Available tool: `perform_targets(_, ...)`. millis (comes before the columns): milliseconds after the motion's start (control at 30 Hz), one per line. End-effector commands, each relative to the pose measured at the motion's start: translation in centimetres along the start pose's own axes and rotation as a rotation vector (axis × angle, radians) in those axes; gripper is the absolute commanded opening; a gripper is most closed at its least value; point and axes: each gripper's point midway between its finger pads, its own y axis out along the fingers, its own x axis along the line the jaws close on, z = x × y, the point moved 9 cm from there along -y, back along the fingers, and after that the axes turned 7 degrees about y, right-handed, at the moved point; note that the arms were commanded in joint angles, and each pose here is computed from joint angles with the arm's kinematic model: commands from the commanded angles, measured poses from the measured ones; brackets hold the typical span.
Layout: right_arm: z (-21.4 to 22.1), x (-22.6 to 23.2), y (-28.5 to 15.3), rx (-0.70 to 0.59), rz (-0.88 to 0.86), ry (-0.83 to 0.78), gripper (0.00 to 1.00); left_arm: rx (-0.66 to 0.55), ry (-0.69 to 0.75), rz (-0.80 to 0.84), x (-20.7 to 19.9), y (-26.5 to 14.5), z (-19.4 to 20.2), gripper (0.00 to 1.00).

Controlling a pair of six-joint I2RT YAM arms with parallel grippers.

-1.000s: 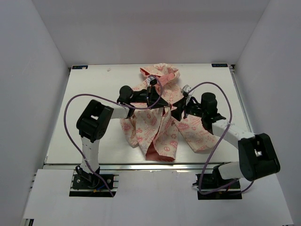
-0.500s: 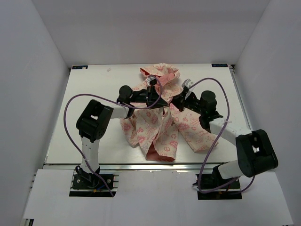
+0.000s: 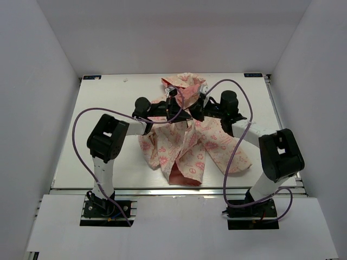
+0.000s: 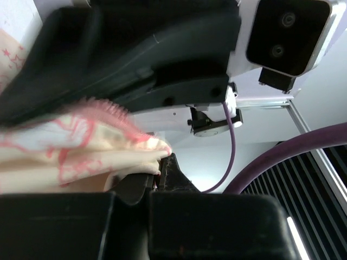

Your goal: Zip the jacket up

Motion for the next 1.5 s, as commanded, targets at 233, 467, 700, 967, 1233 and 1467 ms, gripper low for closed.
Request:
perform_targets(233, 0.3, 1.0, -2.5, 0.006, 0.098, 0.117, 0.68, 0.139, 0.532, 0.180, -3.9, -0.1, 3.2, 0.00)
perform_targets(467, 1.6, -0.9, -10.4, -0.085, 0.363, 0.547, 0.81, 0.140, 0.531, 0.176, -3.7, -0.1, 3.2, 0.00)
perform_targets(700, 0.2, 3.5, -12.2, -0.137, -0.101, 0.686, 0.89, 0.154, 0.549, 0.172, -3.6, 0.0, 2.9, 0.00)
perform_targets(967, -1.5, 7.4, -10.6, -0.112, -0.351, 0.676, 0.88, 0.153, 0.543, 0.172, -3.4, 0.1, 2.7, 0.00)
perform_targets(1233, -2.3, 6.8, -6.9, -0.154, -0.419, 0.678, 0.79, 0.142, 0.524, 0.172, -3.2, 0.0, 2.9, 0.00)
perform_targets(1467, -2.1, 5.1, -5.5, -0.171, -0.417, 0.690, 0.72, 0.148, 0.530, 0.171, -3.4, 0.0, 2.9, 0.00)
